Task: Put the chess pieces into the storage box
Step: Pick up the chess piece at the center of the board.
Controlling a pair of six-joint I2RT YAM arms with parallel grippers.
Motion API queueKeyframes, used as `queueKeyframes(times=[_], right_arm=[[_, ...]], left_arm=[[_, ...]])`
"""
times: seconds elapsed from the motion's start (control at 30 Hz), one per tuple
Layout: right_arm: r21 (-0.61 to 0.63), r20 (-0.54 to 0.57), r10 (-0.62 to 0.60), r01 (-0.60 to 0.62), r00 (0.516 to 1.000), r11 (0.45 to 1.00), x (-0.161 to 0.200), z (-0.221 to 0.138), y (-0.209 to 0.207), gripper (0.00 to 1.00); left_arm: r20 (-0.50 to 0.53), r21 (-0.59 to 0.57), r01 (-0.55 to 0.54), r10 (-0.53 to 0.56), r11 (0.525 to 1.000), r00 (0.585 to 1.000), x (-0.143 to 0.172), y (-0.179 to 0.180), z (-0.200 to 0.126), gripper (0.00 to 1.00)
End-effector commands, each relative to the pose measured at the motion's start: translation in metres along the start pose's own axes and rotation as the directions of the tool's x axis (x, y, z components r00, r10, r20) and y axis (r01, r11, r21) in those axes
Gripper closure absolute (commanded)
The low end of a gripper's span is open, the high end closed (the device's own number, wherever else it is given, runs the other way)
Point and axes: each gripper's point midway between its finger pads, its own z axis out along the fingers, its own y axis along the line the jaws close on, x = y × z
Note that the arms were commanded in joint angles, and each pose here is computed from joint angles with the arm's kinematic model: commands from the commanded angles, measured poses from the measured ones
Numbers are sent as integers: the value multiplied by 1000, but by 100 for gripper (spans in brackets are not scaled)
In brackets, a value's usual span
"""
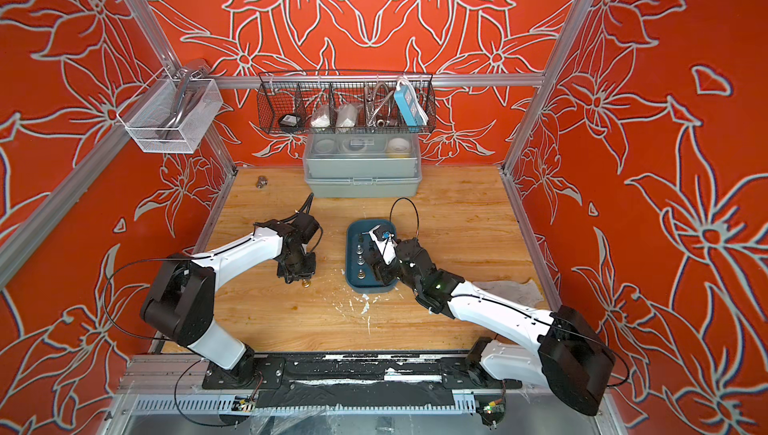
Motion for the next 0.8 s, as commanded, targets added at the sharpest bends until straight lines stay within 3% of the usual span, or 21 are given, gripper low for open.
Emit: queueKeyframes(times=[0.0, 0.33, 0.43, 0.77], right_arm=[[3, -1, -9, 9, 1000, 1000, 0, 3, 1, 33], [18, -16, -7, 7, 1000, 1000, 1, 5, -1, 33], [24, -17, -6, 6, 1000, 1000, 1, 6, -2, 33], [38, -25, -1, 2, 1000, 999, 2, 7, -4, 33]], left_arm=[[-12, -27, -7, 7, 1000, 1000, 1, 2, 7, 70], [-21, -40, -12, 12, 999, 1000, 4, 0, 13, 78], [-24, -38, -13, 12, 999, 1000, 5, -1, 13, 86], [-20, -45, -17, 16, 999, 1000, 7, -1, 15, 86]])
